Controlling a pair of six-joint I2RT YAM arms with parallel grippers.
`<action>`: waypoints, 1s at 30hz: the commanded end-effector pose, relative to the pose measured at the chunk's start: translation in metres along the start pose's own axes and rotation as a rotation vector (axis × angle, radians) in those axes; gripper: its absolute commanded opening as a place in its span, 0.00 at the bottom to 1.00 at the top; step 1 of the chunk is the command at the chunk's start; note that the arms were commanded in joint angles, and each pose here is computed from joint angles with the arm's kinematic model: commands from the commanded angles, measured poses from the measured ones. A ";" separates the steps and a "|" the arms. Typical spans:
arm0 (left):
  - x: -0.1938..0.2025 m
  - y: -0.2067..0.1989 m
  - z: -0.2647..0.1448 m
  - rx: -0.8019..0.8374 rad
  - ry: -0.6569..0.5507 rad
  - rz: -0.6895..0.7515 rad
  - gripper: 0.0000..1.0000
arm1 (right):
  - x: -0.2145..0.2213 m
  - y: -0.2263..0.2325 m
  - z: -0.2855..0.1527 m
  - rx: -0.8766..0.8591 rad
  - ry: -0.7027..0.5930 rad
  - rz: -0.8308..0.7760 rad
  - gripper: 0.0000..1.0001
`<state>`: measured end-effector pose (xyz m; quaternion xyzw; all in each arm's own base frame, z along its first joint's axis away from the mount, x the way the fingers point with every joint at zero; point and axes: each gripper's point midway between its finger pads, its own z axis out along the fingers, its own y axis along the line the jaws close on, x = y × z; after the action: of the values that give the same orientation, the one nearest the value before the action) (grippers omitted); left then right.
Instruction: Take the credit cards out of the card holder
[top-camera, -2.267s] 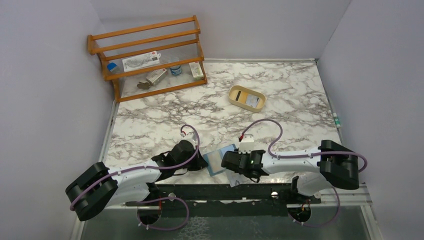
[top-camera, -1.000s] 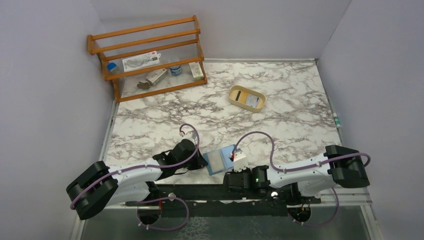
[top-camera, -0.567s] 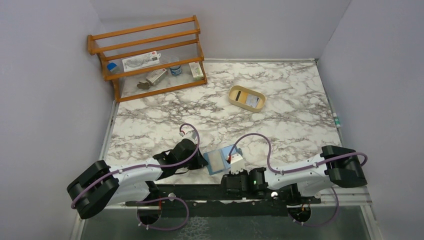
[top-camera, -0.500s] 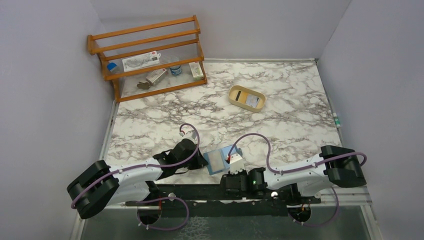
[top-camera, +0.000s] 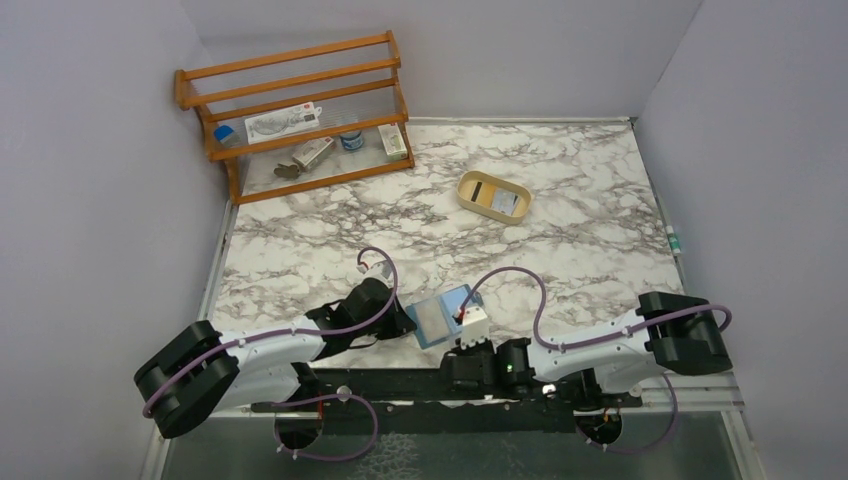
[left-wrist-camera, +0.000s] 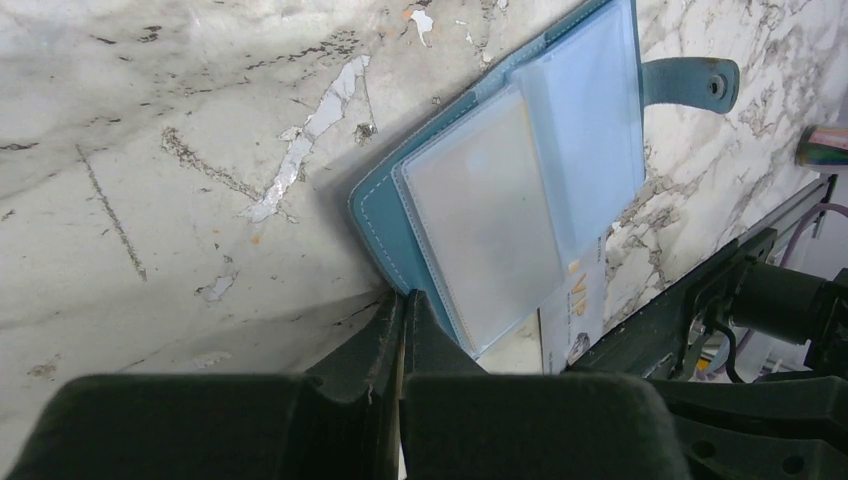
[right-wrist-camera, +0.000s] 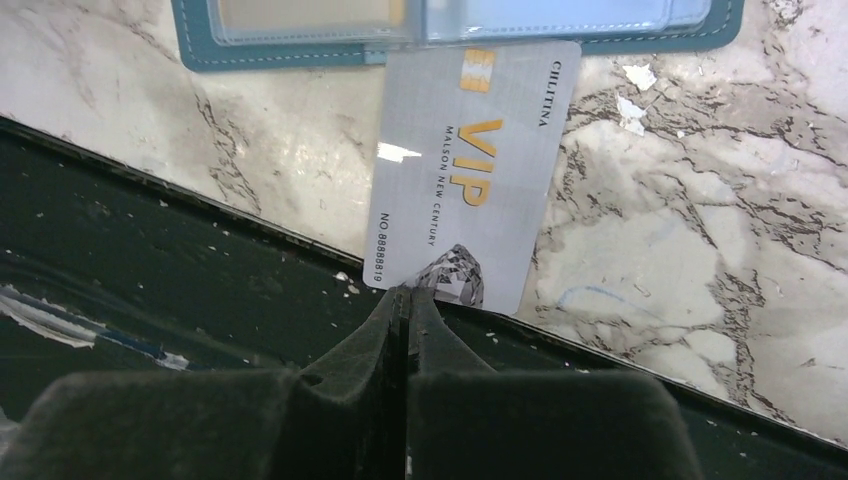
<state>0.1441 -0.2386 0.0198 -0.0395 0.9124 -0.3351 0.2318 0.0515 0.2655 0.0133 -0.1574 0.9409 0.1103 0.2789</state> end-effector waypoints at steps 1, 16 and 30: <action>0.012 0.018 0.001 -0.049 0.032 -0.013 0.00 | 0.006 -0.018 0.018 0.079 -0.024 0.006 0.05; 0.022 0.018 -0.003 -0.019 0.063 -0.021 0.00 | -0.029 -0.041 0.024 0.111 -0.081 0.129 0.05; 0.018 0.008 0.000 0.010 0.054 -0.046 0.00 | -0.044 -0.003 0.054 0.031 -0.065 0.052 0.04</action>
<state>0.1414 -0.2408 0.0203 -0.0532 0.9048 -0.3554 0.2285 0.1192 0.2934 0.0173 -0.0911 0.9293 0.1327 0.3323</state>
